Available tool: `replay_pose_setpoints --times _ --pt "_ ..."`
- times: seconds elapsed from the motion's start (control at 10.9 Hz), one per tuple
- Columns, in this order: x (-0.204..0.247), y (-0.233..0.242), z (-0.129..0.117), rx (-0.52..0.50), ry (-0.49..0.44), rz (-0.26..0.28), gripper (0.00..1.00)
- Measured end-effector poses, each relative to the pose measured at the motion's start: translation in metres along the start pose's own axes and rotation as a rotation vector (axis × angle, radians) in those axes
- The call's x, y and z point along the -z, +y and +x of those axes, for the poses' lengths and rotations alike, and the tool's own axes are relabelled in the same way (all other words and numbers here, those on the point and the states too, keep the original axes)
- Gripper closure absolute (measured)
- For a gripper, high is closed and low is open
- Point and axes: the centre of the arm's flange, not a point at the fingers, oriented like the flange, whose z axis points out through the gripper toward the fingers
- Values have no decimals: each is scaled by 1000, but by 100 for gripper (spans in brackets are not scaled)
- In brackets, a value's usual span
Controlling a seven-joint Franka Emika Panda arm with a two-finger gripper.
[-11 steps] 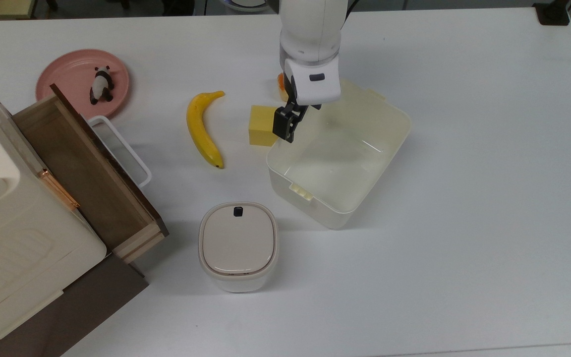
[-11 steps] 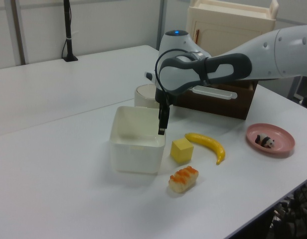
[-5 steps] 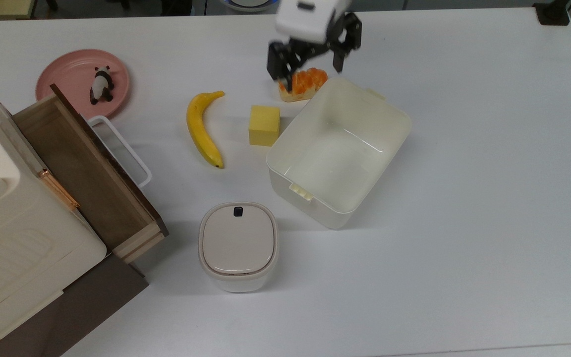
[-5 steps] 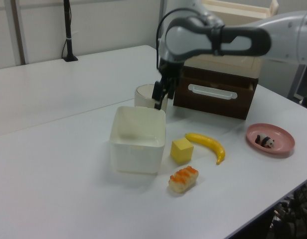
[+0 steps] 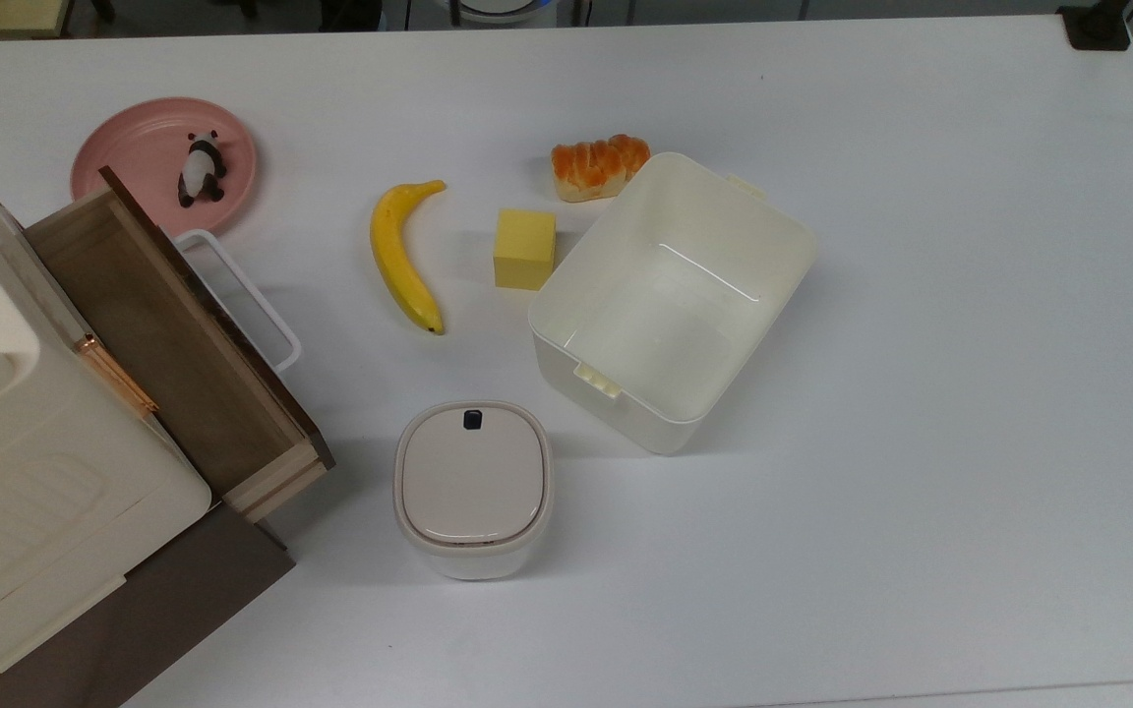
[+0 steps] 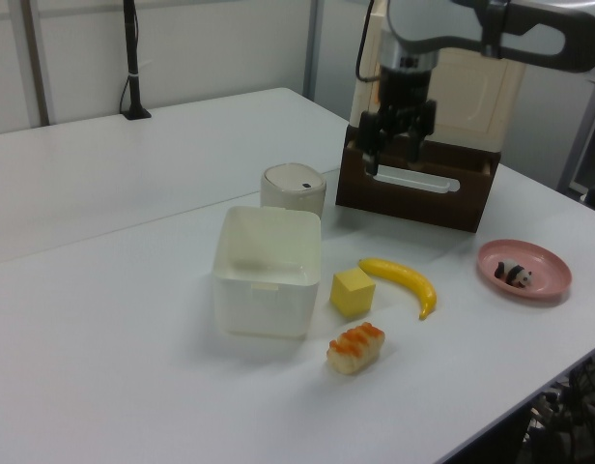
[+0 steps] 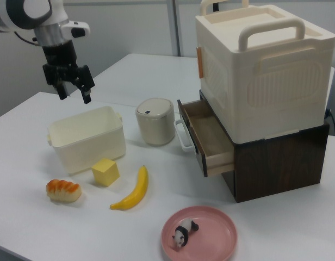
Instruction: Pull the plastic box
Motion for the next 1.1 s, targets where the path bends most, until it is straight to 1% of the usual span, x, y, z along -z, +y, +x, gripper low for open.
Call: replay_pose_setpoints --times 0.09,0.27,0.64,0.82,1.1 --pt "6 5 0 -57 14 -8 0" --pt "10 16 1 -116 22 -9 0" --pt "6 31 4 -148 14 -8 0" --pt "4 40 7 -166 19 0 0" --pt "1 41 10 -171 23 12 0"
